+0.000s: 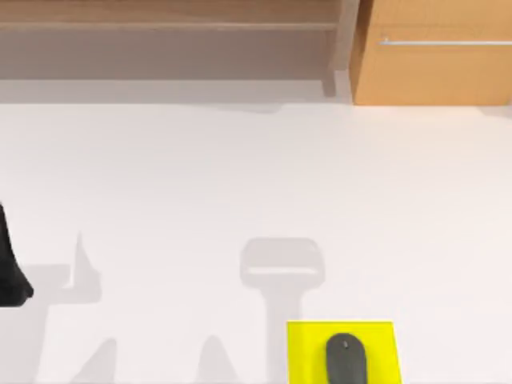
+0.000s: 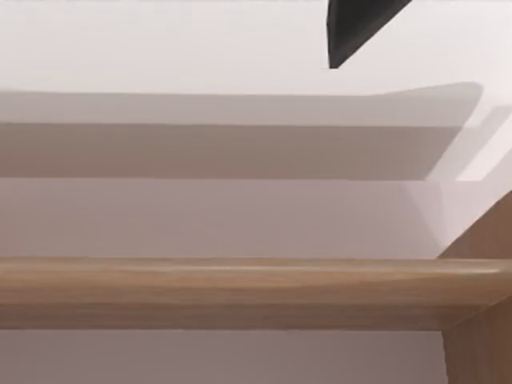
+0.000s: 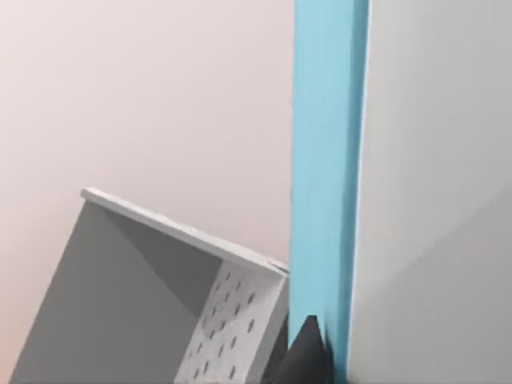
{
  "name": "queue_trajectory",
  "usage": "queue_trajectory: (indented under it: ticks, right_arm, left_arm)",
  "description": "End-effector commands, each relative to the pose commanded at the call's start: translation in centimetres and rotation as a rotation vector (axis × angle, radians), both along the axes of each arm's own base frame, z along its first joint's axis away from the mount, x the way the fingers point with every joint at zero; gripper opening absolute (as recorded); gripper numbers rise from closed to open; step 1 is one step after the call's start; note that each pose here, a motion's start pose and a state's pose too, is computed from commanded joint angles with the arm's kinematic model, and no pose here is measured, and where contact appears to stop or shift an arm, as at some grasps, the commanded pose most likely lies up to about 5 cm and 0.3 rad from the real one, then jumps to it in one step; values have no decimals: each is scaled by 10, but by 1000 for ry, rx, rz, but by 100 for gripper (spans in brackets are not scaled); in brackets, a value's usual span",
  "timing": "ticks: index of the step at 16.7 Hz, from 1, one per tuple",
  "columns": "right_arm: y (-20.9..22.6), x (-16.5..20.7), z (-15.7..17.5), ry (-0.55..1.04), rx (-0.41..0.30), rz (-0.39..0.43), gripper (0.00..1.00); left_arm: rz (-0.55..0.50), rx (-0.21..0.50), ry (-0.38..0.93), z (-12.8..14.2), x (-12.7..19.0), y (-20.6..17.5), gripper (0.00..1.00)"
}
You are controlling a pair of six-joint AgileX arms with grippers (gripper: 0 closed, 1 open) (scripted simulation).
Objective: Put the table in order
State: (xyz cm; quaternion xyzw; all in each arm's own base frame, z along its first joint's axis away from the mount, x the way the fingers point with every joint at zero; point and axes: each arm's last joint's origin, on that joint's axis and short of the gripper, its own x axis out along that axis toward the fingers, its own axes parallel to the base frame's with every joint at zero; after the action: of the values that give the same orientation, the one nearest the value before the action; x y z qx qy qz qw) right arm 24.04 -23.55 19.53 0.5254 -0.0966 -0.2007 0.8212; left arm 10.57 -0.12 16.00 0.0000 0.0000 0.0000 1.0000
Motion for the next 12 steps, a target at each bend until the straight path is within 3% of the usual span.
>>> queue_trajectory:
  ticks: [4, 7, 12]
  right_arm:
    - [-2, 24, -24, 26, 233, 112, 0]
    - [14, 49, -35, 50, 364, 207, 0]
    - [51, 92, -38, 88, 465, 330, 0]
  left_arm:
    - [0, 0, 0, 0, 0, 0, 100]
    - [0, 0, 0, 0, 0, 0, 100]
    - [0, 0, 0, 0, 0, 0, 100]
